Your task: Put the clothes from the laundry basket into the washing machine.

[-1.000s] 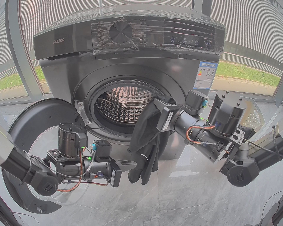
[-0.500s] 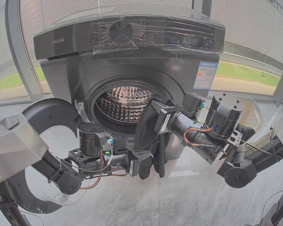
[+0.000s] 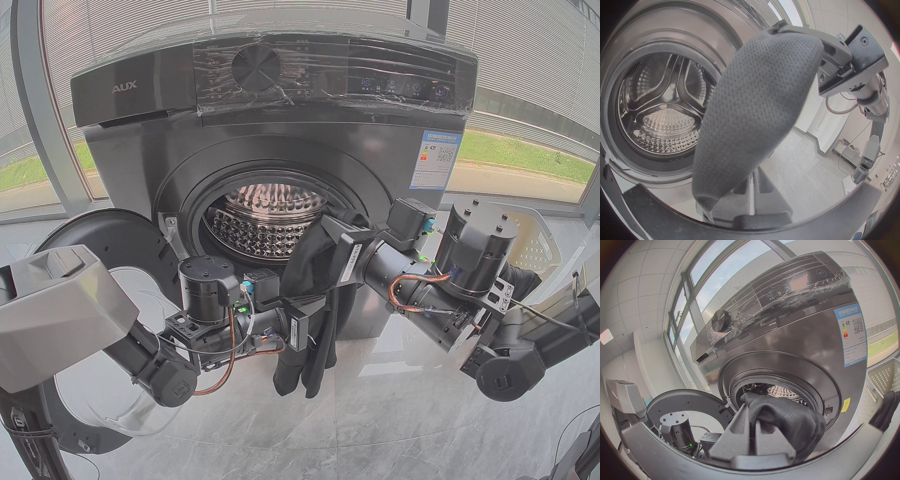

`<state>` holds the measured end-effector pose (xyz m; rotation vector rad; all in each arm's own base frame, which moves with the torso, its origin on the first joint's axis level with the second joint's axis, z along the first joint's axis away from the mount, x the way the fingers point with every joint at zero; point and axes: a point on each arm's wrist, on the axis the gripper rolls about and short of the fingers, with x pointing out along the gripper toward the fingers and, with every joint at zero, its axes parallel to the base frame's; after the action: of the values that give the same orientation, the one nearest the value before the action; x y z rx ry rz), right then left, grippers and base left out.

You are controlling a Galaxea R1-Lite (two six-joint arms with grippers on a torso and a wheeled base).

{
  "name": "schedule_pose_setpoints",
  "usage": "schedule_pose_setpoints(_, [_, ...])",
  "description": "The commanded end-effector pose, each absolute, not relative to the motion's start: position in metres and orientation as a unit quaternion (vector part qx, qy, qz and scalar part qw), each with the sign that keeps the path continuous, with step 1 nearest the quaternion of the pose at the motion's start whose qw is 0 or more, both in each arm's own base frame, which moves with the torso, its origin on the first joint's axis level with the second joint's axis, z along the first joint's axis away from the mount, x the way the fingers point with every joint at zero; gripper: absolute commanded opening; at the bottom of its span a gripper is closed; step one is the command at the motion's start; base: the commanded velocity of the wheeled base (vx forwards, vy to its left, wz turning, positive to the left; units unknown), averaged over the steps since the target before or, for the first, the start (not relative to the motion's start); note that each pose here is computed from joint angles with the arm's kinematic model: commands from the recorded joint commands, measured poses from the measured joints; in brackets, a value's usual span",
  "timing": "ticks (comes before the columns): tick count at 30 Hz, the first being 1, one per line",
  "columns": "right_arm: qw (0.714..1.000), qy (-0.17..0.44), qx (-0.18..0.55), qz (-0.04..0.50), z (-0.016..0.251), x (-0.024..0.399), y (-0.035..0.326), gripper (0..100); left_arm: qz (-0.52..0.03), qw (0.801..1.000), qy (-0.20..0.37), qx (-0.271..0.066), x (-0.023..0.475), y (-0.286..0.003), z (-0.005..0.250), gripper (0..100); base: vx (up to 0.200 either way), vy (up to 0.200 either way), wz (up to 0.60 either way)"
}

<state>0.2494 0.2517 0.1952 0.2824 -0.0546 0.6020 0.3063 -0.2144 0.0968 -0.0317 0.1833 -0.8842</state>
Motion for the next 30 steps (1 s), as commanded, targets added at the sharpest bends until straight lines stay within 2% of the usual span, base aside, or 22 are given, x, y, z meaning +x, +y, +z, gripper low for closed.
schedule_pose_setpoints(1, [0.945,-0.027,0.138,0.294,0.196,0.249,0.251,0,-0.427,0.9,0.083,-0.016,0.308,-0.216,0.096,0,0.0,0.0,0.0])
schedule_pose_setpoints(7, [0.947,-0.026,0.138,0.289,0.194,0.251,0.249,0,-0.427,0.901,0.072,-0.019,0.303,-0.212,0.097,0,0.0,0.0,0.0])
schedule_pose_setpoints(12, [0.949,-0.024,0.136,0.285,0.194,0.253,0.247,0,-0.424,0.901,0.092,-0.016,0.294,-0.205,0.089,0,0.0,0.0,0.0])
schedule_pose_setpoints(13, [0.949,-0.025,0.136,0.285,0.194,0.253,0.246,0,-0.424,0.901,0.092,-0.015,0.29,-0.203,0.091,100,0.0,0.0,0.0])
schedule_pose_setpoints(21, [0.95,-0.023,0.135,0.282,0.194,0.254,0.245,0,-0.426,0.898,0.108,-0.025,0.262,-0.186,0.102,100,0.0,0.0,0.0])
schedule_pose_setpoints(30, [0.95,-0.023,0.135,0.282,0.194,0.254,0.245,0,-0.404,0.908,0.108,-0.023,0.27,-0.185,0.1,100,0.0,0.0,0.0])
